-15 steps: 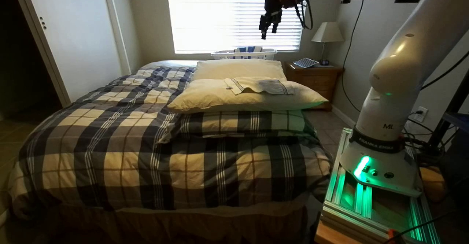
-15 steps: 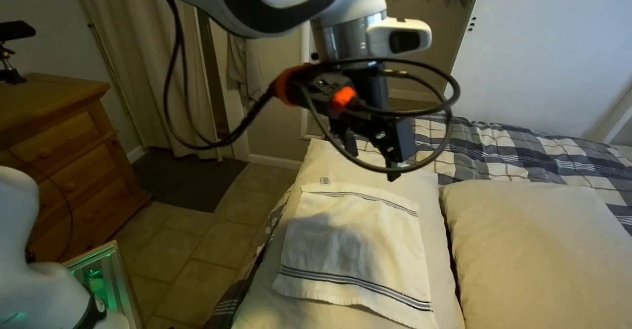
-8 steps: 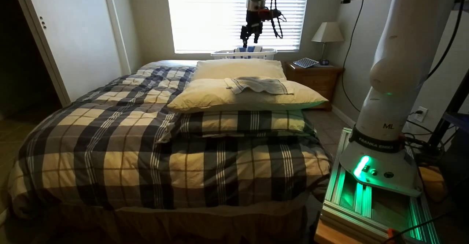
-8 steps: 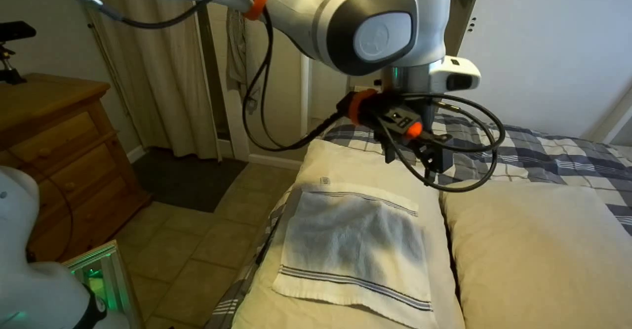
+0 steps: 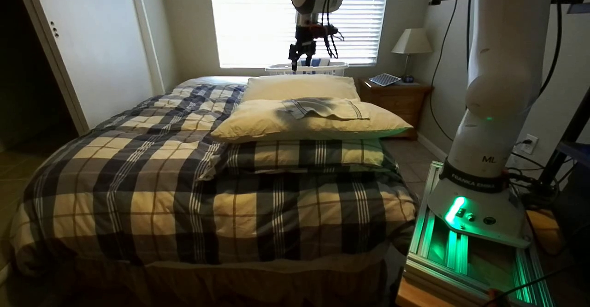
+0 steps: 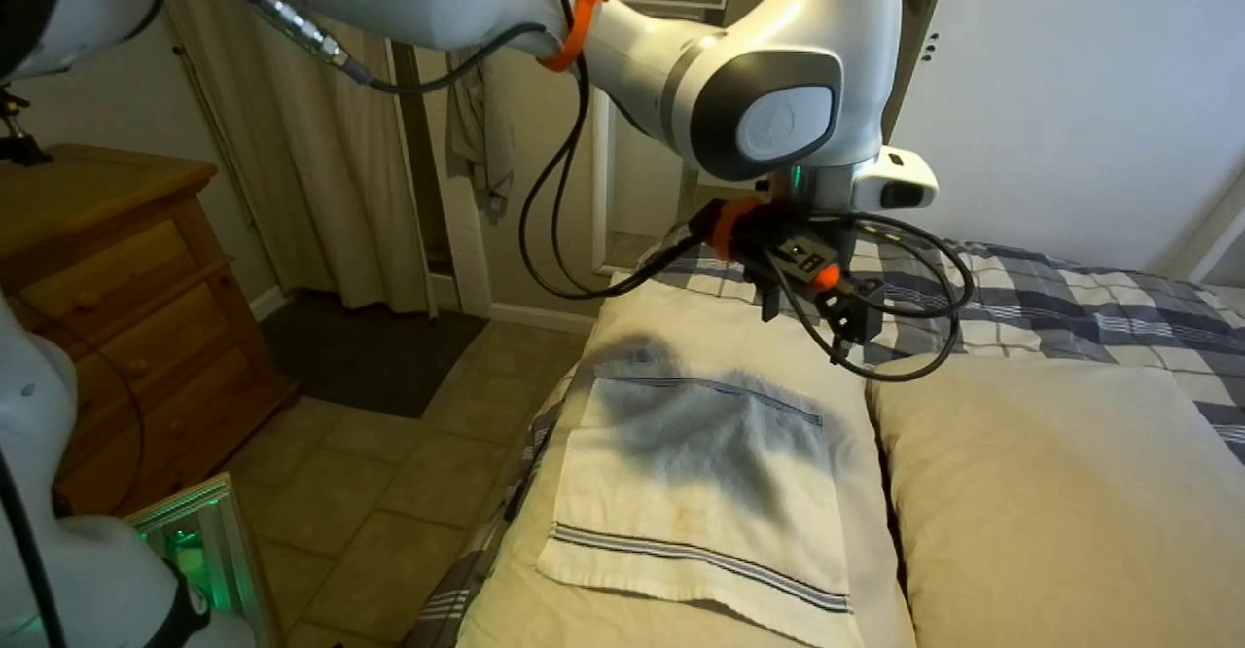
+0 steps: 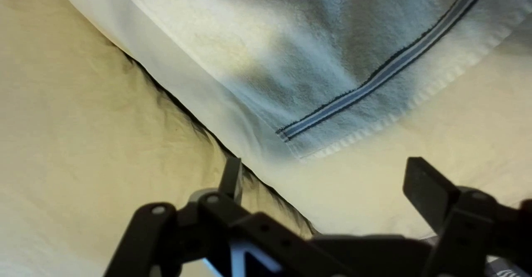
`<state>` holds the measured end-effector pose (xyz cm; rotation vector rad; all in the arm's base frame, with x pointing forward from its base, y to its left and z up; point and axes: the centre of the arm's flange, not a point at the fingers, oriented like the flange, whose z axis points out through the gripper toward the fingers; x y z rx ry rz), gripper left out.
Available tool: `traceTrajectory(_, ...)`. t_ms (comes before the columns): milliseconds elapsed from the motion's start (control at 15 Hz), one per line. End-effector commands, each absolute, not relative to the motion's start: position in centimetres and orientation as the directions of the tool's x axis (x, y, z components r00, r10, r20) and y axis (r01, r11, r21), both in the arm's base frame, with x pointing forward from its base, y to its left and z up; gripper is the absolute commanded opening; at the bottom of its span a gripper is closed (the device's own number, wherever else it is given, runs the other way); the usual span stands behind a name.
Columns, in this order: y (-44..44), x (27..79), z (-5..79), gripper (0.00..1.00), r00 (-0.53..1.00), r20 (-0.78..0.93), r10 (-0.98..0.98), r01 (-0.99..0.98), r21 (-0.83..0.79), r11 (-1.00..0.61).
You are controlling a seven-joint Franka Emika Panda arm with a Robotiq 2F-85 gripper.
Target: Fold the white towel twice
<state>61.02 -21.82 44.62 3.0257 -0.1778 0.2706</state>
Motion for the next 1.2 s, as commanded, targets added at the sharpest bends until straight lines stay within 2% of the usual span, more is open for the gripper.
traceTrajectory(0,-21.8,61.1,44.8,1.00,0.977,0.184,-0.107,-0.125,0.088,-0.988)
traceTrajectory(267,-22.1,62.0,42.5,1.00,0.971,0.200,-0.128,-0.153,0.114,-0.982)
traceTrajectory(1133,-22.8,66.5,34.0,1.00,0.923,0.336,-0.185,-0.184,-0.035,-0.982)
